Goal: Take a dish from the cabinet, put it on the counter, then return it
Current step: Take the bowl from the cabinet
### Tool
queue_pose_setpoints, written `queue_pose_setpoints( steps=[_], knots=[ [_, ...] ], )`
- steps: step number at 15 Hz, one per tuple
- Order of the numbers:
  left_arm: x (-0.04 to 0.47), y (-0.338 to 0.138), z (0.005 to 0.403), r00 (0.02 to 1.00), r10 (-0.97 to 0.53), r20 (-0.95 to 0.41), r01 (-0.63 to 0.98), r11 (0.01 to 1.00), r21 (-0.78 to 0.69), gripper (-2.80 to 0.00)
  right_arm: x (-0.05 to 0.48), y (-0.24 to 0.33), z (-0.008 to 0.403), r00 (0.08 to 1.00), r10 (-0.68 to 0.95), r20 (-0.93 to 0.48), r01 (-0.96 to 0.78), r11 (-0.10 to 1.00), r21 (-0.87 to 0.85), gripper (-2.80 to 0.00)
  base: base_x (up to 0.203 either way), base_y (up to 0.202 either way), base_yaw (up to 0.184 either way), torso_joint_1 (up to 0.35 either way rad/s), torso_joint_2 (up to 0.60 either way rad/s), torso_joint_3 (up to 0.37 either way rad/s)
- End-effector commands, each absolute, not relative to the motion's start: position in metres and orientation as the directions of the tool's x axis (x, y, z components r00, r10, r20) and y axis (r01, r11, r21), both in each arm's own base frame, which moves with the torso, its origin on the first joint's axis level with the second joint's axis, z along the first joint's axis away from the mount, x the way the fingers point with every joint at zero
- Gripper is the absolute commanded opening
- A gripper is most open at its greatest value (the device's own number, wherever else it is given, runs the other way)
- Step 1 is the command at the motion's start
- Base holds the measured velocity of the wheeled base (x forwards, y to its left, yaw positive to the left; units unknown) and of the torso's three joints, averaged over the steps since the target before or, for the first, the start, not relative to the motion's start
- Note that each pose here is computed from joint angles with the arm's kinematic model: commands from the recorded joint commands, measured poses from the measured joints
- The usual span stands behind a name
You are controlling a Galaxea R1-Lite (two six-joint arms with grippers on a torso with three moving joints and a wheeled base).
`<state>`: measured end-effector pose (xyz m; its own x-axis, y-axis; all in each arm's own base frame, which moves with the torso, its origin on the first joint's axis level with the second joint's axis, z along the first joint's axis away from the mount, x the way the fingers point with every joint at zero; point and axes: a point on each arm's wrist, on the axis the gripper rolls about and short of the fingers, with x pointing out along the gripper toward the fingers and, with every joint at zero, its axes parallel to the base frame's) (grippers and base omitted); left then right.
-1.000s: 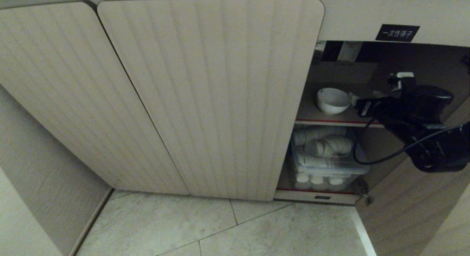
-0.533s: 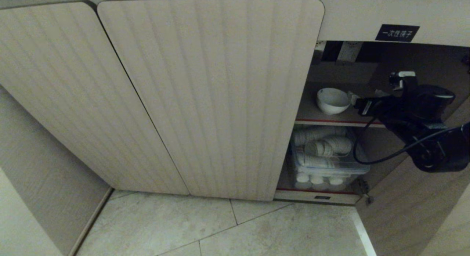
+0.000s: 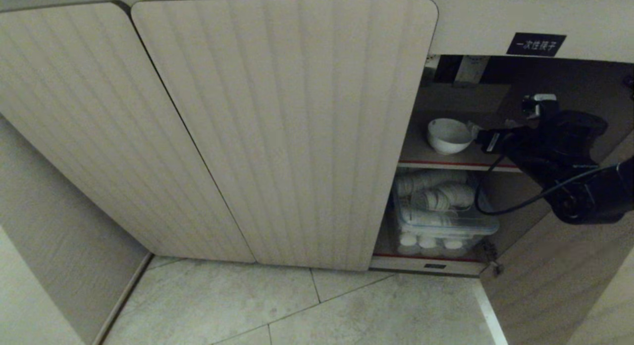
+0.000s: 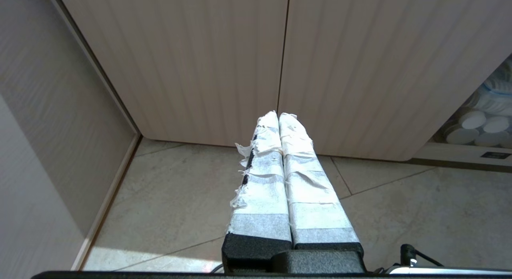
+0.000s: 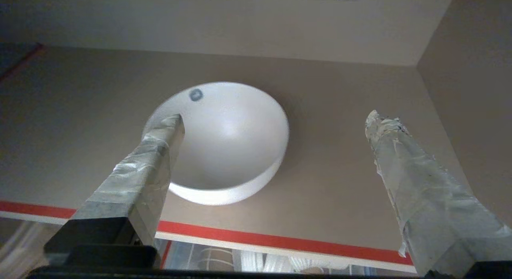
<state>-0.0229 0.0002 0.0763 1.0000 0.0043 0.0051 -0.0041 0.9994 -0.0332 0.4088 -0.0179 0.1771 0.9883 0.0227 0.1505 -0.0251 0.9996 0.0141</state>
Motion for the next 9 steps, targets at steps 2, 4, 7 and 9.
queue_pose_setpoints(
  steps=[2,4,7,9],
  knots=[
    [-0.023,0.0,0.076,1.0,0.005,0.006,-0.004,0.999,-0.034,-2.8,0.418,-0.02,0.177,0.99,0.019,0.141,-0.021,1.0,0.017,0.0,0.0,0.0,0.0,0.0,0.0,0.0],
    [-0.023,0.0,0.076,1.0,0.005,0.005,-0.004,0.999,-0.034,-2.8,0.424,-0.021,0.179,0.991,0.017,0.135,-0.022,0.999,0.034,0.0,0.0,0.0,0.0,0.0,0.0,0.0],
    [-0.023,0.0,0.076,1.0,0.005,0.005,-0.004,0.999,-0.034,-2.8,0.432,-0.022,0.184,0.993,0.017,0.115,-0.025,0.997,0.068,0.0,0.0,0.0,0.0,0.0,0.0,0.0],
    [-0.023,0.0,0.076,1.0,0.005,0.006,-0.004,0.999,-0.034,-2.8,0.438,-0.022,0.181,0.995,0.018,0.099,-0.025,0.997,0.076,0.0,0.0,0.0,0.0,0.0,0.0,0.0]
  ],
)
